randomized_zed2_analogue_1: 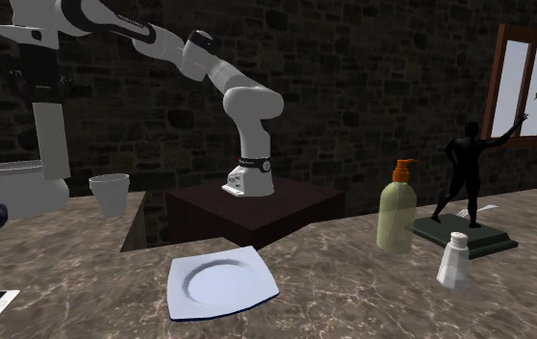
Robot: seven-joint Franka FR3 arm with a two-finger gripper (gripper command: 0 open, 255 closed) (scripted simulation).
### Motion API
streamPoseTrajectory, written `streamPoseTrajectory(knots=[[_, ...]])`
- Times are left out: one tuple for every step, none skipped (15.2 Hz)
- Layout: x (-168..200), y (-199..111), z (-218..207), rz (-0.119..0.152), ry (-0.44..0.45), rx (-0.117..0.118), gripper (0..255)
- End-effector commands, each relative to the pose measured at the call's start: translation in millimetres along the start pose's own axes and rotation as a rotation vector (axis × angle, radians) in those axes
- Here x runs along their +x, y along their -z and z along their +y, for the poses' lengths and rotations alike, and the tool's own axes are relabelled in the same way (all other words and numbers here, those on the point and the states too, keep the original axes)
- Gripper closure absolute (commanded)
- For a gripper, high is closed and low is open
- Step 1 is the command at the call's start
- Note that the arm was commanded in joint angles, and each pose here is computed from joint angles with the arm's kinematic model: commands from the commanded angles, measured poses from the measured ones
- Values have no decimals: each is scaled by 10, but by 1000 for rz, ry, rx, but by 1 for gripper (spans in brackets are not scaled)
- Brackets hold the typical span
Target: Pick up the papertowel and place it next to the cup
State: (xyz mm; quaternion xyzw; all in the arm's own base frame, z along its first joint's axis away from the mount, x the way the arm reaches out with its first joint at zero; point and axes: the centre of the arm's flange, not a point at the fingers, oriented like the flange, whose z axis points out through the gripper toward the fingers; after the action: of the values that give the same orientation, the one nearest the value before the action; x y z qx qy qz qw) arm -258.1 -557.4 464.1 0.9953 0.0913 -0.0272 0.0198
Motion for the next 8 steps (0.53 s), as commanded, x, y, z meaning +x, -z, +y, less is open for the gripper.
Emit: streamPoseTrajectory(knots=[[23,-110,7,0,0,0,255],[26,-162,5,0,0,0,255],[29,-215,3,0,0,0,255],[32,-268,1,0,0,0,255],[35,-320,0,0,0,0,255],[38,-373,-2,0,0,0,255],[41,-426,-4,0,0,0,255],[44,-478,-6,0,0,0,255]])
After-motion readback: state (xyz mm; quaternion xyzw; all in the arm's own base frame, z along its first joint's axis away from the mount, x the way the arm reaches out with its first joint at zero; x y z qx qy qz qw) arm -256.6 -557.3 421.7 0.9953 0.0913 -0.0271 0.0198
